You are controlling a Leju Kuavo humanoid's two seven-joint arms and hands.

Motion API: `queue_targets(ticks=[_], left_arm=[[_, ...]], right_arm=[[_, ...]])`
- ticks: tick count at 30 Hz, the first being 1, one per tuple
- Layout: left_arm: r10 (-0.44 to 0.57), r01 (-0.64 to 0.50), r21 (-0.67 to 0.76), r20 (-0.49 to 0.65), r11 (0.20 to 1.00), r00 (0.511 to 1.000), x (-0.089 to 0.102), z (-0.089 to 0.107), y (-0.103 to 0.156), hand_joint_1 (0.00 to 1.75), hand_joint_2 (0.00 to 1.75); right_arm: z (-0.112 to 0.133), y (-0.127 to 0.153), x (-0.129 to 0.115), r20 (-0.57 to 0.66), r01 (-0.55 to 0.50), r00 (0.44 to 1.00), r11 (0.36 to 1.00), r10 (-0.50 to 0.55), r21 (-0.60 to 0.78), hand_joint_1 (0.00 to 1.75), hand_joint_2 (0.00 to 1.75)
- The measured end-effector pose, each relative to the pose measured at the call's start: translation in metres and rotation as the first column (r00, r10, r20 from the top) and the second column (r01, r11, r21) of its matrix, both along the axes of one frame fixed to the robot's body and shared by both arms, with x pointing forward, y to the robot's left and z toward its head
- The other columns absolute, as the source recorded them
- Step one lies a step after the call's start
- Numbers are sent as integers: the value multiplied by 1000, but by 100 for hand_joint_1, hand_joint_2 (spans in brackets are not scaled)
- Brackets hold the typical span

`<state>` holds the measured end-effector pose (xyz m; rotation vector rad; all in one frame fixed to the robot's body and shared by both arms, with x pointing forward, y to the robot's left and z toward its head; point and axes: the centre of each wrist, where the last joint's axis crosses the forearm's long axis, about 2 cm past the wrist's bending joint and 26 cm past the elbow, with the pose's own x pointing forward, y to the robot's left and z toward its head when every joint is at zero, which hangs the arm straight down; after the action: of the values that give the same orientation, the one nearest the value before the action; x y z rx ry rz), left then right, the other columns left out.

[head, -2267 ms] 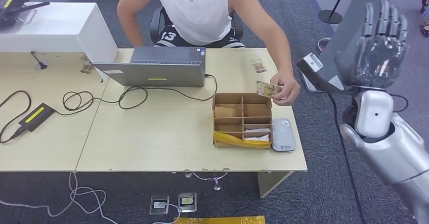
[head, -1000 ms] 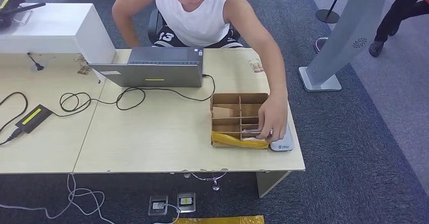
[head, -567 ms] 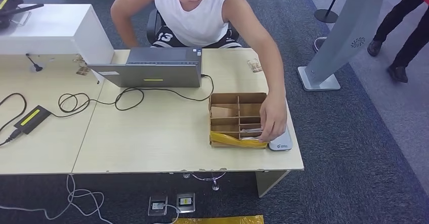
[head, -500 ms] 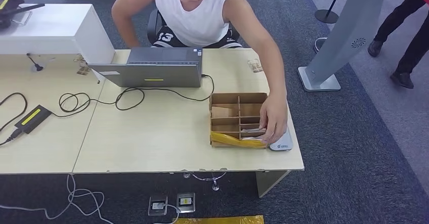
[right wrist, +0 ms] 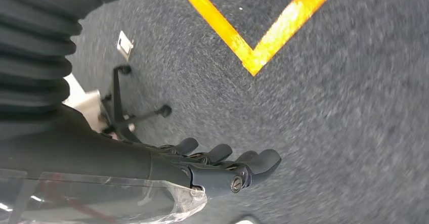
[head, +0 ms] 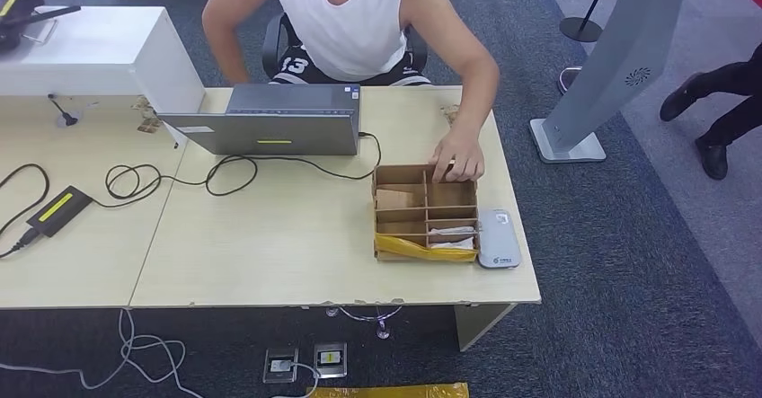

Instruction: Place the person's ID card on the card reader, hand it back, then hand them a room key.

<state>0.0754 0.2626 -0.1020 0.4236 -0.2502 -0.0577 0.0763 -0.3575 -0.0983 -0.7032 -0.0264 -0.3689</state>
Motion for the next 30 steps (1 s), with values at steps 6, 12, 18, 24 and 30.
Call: queue_targets(ticks=[6, 12, 18, 24, 30], left_arm=[[16, -16, 11, 52, 1000, 999, 0, 0, 3, 0, 175], [25, -26, 9, 68, 1000, 997, 0, 0, 3, 0, 175], [22, -23, 8, 84, 1000, 996, 0, 0, 3, 0, 175], [12, -13, 10, 98, 1000, 995, 0, 0, 3, 0, 175], [0, -1, 7, 83, 1000, 997, 0, 0, 3, 0, 175]], right_arm=[[-3, 4, 3, -45, -187, 979, 965, 198, 183, 0, 0], [-4, 10, 4, -56, -287, 949, 922, 311, 260, 0, 0], [-4, 14, 4, -68, -357, 920, 897, 387, 262, 0, 0], [-5, 19, 3, -81, -394, 901, 882, 426, 260, 0, 0], [-5, 23, 3, -100, -442, 873, 862, 477, 248, 0, 0]])
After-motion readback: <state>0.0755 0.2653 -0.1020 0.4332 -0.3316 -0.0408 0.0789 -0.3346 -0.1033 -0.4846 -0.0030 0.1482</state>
